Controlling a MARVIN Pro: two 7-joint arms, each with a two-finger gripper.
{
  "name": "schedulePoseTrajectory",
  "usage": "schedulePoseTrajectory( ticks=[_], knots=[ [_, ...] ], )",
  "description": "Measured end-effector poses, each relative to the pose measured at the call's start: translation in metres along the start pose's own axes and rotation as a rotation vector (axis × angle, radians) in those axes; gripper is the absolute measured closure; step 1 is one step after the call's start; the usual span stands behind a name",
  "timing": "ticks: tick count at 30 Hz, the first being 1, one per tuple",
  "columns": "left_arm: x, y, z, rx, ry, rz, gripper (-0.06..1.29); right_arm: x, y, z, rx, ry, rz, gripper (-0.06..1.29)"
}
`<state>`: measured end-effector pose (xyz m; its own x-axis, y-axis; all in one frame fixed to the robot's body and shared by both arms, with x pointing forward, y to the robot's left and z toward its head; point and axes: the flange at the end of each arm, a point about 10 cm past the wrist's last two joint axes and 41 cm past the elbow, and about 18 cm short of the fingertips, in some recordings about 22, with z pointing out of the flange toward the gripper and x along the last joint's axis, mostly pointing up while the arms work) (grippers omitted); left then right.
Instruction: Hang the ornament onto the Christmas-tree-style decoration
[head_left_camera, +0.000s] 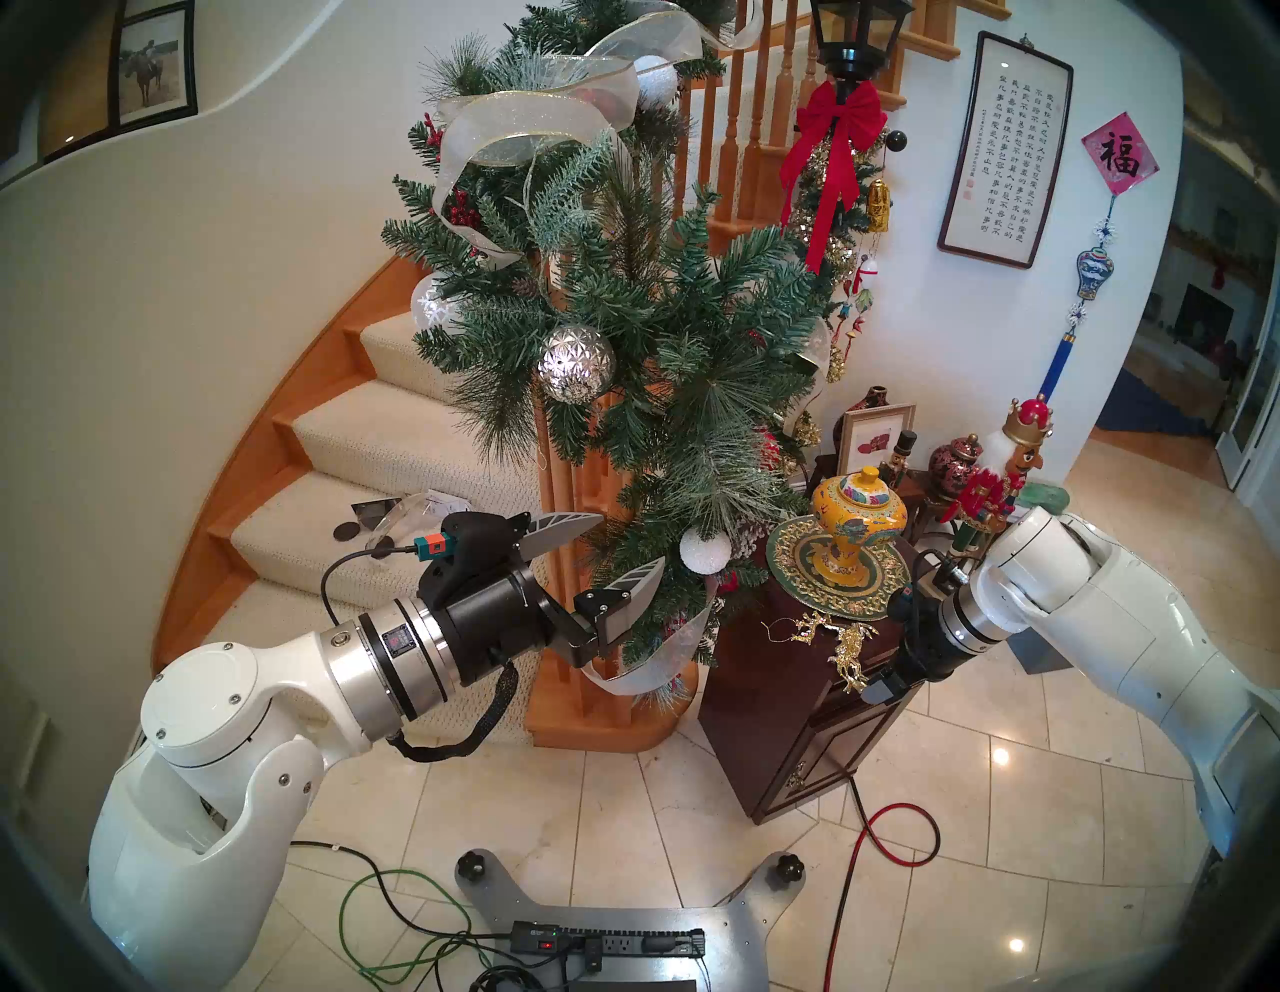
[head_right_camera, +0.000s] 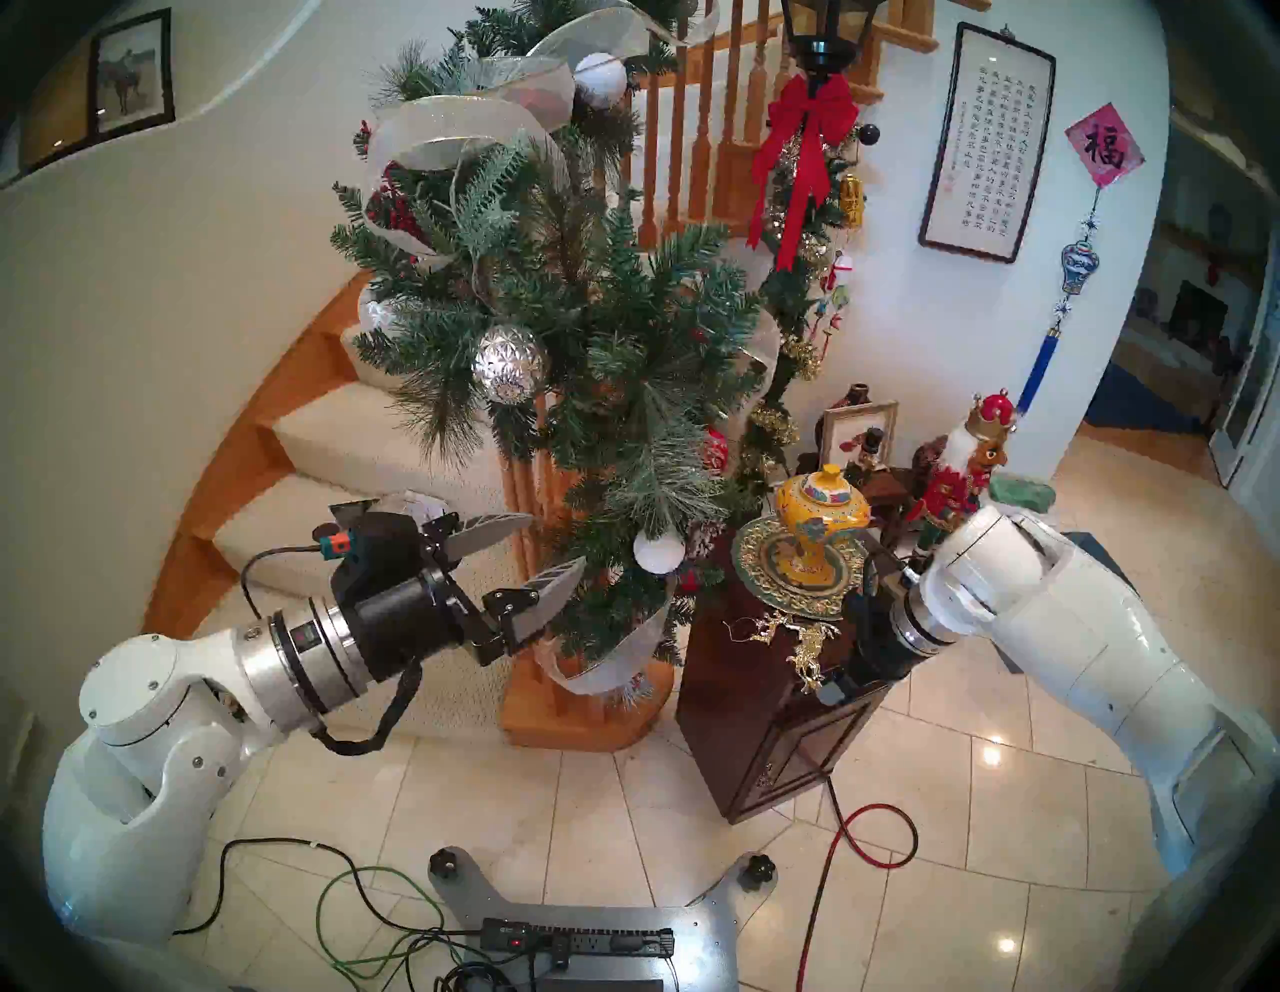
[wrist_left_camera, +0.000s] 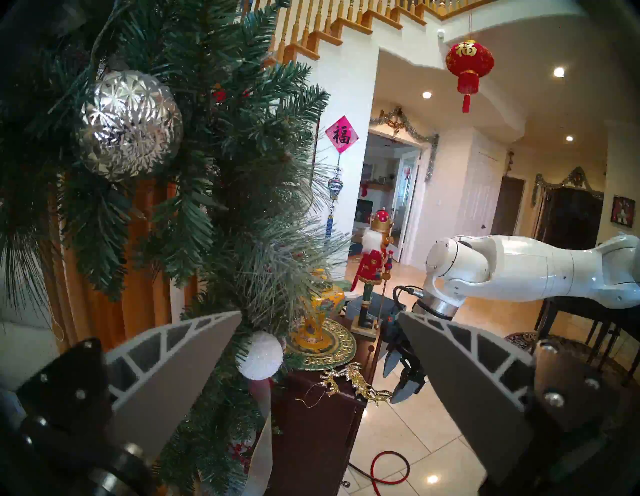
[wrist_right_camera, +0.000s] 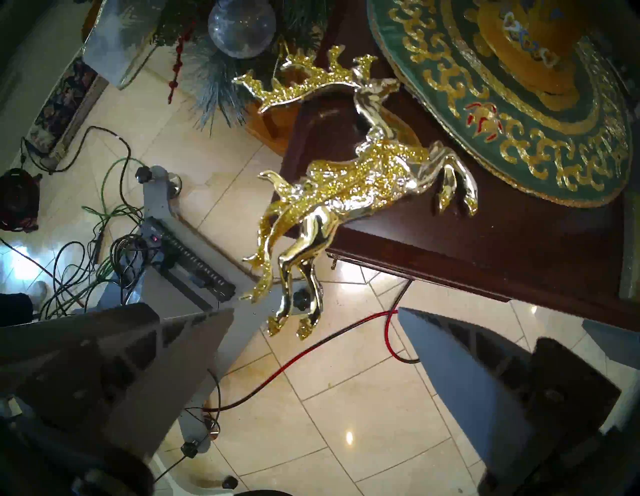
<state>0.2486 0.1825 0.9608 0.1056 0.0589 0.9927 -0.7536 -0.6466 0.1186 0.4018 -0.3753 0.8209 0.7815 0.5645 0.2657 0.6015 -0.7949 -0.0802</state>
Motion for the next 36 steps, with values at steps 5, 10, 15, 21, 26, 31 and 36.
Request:
schedulePoseTrajectory(
  ticks=[5, 10, 15, 21, 26, 31, 36],
  knots=[
    [0.0, 0.0, 0.0, 0.0, 0.0, 0.0, -0.01, 0.0002, -0.0005, 0.0, 0.005, 0.001, -0.001, -0.01],
    [0.0, 0.0, 0.0, 0.0, 0.0, 0.0, -0.01, 0.0003, -0.0009, -0.0001, 0.009, 0.002, -0.003, -0.01],
    [0.0, 0.0, 0.0, 0.0, 0.0, 0.0, -0.01, 0.0005, -0.0012, -0.0003, 0.013, 0.003, -0.004, -0.01],
    [0.0, 0.0, 0.0, 0.0, 0.0, 0.0, -0.01, 0.001, -0.0014, -0.0003, 0.014, 0.004, -0.009, -0.01],
    [0.0, 0.0, 0.0, 0.0, 0.0, 0.0, -0.01, 0.0019, -0.0015, -0.0008, 0.015, 0.006, -0.013, -0.01],
    [0.0, 0.0, 0.0, 0.0, 0.0, 0.0, -0.01, 0.0024, -0.0007, -0.0015, 0.012, 0.006, -0.014, -0.01],
    [0.0, 0.0, 0.0, 0.0, 0.0, 0.0, -0.01, 0.0022, 0.0031, -0.002, 0.002, 0.003, -0.009, -0.01]
  ],
)
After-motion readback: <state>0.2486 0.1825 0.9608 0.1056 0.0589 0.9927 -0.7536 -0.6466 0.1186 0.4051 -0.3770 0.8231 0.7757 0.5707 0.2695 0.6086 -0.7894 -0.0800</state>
